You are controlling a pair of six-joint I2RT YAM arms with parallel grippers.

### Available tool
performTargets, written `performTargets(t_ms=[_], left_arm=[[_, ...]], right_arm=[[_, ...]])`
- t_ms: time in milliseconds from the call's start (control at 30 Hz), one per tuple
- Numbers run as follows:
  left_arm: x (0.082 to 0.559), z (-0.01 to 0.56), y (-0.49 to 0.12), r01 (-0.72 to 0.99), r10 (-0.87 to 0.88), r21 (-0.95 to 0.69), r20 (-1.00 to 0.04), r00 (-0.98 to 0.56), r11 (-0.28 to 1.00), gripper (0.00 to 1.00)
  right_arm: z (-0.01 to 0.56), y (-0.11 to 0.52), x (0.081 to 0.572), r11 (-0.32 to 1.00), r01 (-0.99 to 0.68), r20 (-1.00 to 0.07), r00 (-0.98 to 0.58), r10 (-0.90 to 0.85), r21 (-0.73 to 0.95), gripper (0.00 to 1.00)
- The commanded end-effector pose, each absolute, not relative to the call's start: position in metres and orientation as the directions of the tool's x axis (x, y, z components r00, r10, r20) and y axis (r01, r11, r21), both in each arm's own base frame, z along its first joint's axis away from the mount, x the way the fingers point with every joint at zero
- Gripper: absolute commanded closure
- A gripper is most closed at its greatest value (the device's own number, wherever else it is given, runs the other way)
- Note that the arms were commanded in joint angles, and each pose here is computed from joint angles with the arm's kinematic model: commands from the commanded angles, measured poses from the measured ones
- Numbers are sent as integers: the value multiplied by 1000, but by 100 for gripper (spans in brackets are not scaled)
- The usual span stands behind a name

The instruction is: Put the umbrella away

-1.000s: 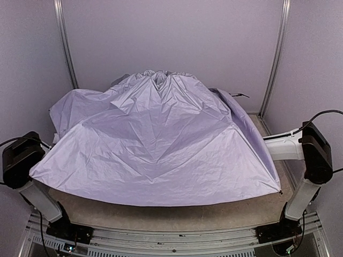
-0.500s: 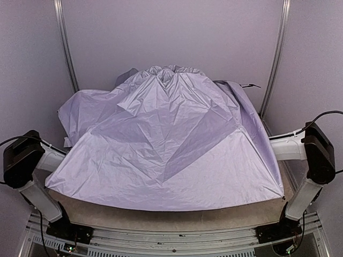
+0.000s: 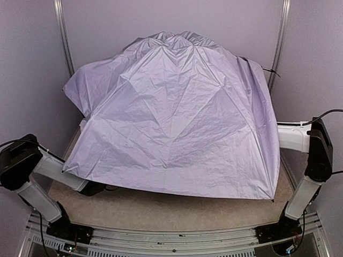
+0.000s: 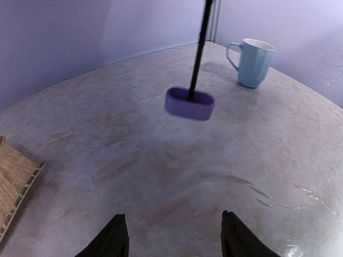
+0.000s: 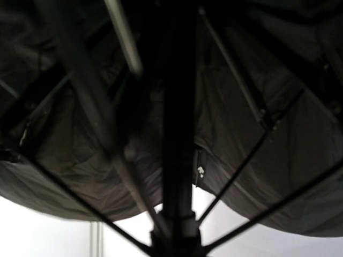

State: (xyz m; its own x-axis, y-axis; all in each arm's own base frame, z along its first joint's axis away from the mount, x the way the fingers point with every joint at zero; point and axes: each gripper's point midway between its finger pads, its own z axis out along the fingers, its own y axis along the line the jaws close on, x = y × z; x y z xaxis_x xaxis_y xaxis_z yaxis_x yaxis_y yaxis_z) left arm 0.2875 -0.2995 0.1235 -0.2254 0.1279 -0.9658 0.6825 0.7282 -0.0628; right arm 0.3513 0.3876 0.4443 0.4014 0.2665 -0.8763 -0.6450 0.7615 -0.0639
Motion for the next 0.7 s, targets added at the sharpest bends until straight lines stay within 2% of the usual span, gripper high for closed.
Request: performTargets(t_ms=[0,200,433,667], left_arm=[[305,120,-269,565,71,-102,-959,-275,819,41],[328,115,-233,409,17,-123,-946,-323,904,33],[354,125,-178,271,-134,-236,-928,-347,933,23],[379,127,-99,12,-290,-314,-891,-350,949,25]], right_arm=[[533,345,331,809,-587,-747,557,363,-44,100],[584,310,313,831,-555,-699,609,373,-40,100],[610,284,290,838,-542,-697,626,348,-69,100],[591,283,277,805,-577,-766,577,284,-137,100]])
